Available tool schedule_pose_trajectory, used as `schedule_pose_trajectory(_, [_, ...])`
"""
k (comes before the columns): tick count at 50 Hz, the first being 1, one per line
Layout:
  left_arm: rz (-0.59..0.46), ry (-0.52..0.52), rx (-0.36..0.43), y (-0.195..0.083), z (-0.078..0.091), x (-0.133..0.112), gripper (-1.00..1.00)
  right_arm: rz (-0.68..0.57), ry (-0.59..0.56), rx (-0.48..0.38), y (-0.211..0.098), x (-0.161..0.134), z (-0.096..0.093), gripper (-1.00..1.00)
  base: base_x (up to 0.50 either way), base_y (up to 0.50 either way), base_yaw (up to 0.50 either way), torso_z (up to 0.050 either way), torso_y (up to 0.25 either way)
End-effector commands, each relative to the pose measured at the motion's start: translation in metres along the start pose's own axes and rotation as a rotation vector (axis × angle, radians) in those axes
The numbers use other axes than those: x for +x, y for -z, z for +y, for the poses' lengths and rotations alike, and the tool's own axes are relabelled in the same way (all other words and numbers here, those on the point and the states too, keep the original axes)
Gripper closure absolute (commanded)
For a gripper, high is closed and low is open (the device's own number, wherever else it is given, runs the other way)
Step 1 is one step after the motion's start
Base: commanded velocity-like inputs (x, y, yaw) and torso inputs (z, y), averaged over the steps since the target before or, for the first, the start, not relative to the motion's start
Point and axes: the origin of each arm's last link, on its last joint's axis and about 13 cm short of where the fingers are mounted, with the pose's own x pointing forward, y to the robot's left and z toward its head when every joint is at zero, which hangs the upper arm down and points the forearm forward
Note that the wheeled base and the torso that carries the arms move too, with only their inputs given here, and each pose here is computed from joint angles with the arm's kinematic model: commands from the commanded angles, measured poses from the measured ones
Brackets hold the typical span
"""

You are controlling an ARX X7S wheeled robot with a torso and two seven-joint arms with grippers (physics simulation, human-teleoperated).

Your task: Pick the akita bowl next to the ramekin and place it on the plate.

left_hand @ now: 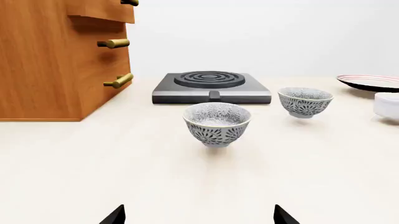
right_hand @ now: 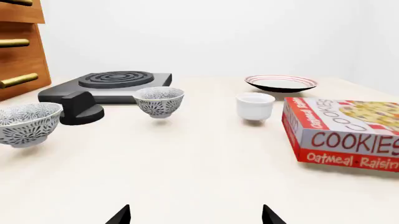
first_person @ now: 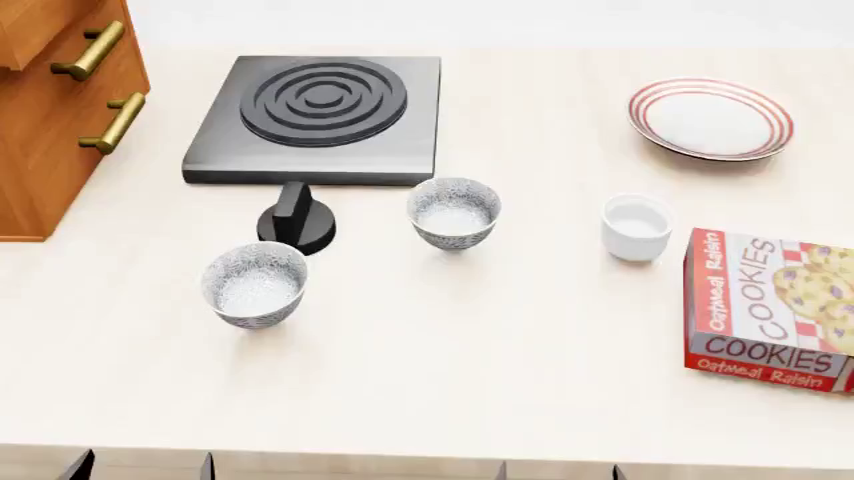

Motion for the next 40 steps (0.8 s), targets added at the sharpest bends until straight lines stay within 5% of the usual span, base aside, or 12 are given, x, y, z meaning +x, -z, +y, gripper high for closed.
schedule_pose_trajectory(1, [0.001, -0.013, -0.008, -0.001, 0.001, 0.002, -1.00, 0.007, 0.007, -0.003, 0.001, 0.001, 0.000, -1.00, 0.00, 0.00, 0.00, 0.000, 0.000])
schedule_pose_trajectory(16, [-0.033, -0.003, 0.016, -0.001, 0.000, -0.001, -1.00, 0.003, 0.005, -0.007, 0.001, 0.000, 0.000, -1.00, 0.00, 0.00, 0.00, 0.000, 0.000])
schedule_pose_trajectory(21, [-0.030, -0.032, -0.006, -0.007, 0.004, 0.000, -1.00, -0.021, 0.045, -0.068, -0.004, -0.001, -0.002, -1.00, 0.00, 0.00, 0.00, 0.000, 0.000])
schedule_pose_trajectory(23, [-0.036, -0.066, 0.017, -0.012, 0.004, 0.001, -1.00, -0.012, 0.046, -0.017, -0.009, -0.001, -0.002, -1.00, 0.00, 0.00, 0.00, 0.000, 0.000])
schedule_pose_trajectory(28, [-0.114, -0.071, 0.058, -0.035, 0.009, 0.004, -1.00, -0.042, 0.026, -0.130, -0.031, 0.000, -0.001, -1.00, 0.00, 0.00, 0.00, 0.000, 0.000])
schedule_pose_trajectory(40, [-0.186, -0.049, 0.056, -0.092, 0.011, 0.005, -1.00, -0.130, 0.016, -0.178, -0.089, 0.008, 0.003, -1.00, 0.00, 0.00, 0.00, 0.000, 0.000])
